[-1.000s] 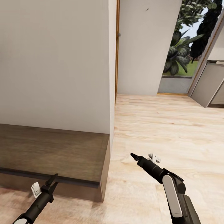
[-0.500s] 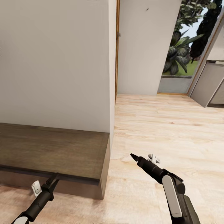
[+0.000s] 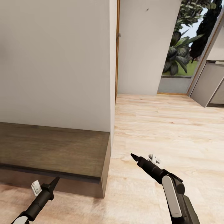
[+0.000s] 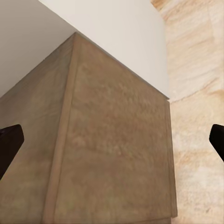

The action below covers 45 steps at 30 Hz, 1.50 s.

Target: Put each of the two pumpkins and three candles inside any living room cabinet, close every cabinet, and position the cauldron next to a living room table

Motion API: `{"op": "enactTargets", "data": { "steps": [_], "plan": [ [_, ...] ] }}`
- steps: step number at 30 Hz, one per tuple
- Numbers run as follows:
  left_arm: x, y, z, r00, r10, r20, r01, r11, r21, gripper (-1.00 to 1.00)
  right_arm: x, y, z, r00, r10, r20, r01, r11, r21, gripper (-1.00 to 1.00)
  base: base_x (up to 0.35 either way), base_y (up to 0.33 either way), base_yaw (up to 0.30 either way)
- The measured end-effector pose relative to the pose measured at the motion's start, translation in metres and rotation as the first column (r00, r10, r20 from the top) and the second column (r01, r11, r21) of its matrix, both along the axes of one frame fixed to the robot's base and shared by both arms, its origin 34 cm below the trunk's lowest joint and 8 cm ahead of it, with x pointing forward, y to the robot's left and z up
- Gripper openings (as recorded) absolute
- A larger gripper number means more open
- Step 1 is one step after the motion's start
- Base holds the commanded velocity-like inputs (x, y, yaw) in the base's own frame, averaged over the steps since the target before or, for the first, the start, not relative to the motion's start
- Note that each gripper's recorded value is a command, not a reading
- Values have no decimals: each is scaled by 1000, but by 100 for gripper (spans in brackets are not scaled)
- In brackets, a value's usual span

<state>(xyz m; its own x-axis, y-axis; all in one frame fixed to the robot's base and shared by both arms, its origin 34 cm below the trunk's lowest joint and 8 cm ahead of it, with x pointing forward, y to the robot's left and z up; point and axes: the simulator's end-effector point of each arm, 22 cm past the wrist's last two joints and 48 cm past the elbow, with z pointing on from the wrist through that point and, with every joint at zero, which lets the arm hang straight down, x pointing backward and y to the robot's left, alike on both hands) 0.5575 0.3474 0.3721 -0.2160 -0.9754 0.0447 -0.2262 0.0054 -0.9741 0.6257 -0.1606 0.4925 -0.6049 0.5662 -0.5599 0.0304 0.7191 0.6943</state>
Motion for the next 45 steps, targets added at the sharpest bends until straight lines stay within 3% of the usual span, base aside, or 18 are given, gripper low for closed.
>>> {"op": "enactTargets", "data": {
  "steps": [21,34,45],
  "plan": [
    [1,0,1,1000,4,5,-4,1000,-3,-100,0,0,0,1000,0,1,0,1000,0,100,-6,0,0],
    [0,8,1,1000,29,6,-29,1000,2,-100,0,1,0,1000,1,0,-1,1000,2,100,-242,0,0],
    [2,10,1,999,50,15,-51,999,15,-100,-2,8,-5,1000,6,-12,-6,1000,14,100,-61,0,0]
  ]
}}
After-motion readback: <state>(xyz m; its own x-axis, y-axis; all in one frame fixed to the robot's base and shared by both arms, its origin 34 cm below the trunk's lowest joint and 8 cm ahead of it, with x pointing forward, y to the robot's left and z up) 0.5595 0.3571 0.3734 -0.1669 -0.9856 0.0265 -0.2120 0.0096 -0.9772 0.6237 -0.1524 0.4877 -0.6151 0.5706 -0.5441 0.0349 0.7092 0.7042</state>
